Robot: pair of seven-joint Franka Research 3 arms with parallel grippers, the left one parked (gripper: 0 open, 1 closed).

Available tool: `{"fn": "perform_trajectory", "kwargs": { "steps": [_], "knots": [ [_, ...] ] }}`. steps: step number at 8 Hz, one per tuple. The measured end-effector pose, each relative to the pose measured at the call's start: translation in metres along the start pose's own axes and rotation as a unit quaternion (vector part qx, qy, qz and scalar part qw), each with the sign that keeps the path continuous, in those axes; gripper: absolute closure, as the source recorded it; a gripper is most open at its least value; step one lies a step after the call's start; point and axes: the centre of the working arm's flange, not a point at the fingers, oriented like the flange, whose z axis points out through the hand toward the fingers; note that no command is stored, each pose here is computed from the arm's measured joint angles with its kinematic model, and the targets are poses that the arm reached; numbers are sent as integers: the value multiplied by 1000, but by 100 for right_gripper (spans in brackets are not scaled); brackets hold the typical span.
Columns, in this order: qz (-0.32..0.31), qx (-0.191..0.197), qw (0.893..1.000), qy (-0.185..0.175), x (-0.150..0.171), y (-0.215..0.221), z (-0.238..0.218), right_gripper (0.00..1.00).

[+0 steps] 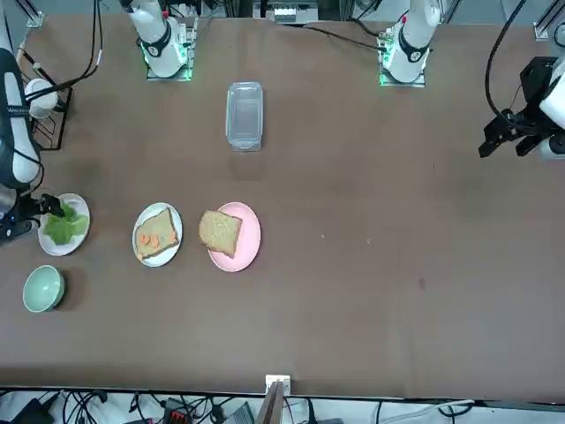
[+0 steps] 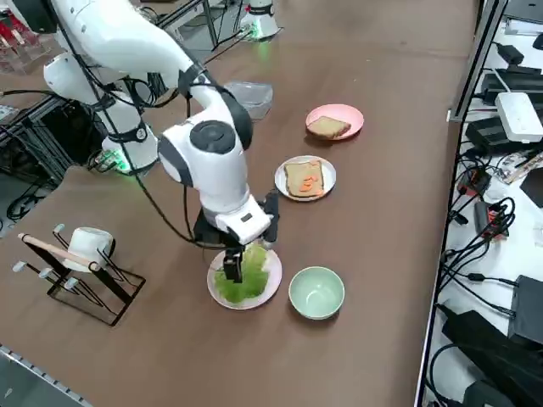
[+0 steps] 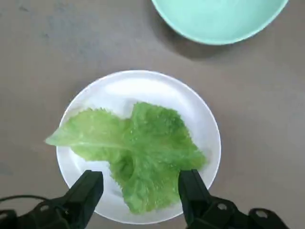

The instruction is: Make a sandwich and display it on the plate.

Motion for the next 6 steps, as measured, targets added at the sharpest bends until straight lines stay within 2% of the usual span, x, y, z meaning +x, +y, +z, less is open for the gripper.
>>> {"fn": "perform_trajectory", "kwargs": {
  "steps": [4, 6],
  "knots": [
    [-1, 19, 1000, -16, -4, -3, 39, 5],
    [-2, 19, 1000, -16, -5, -2, 49, 9]
  ]
}}
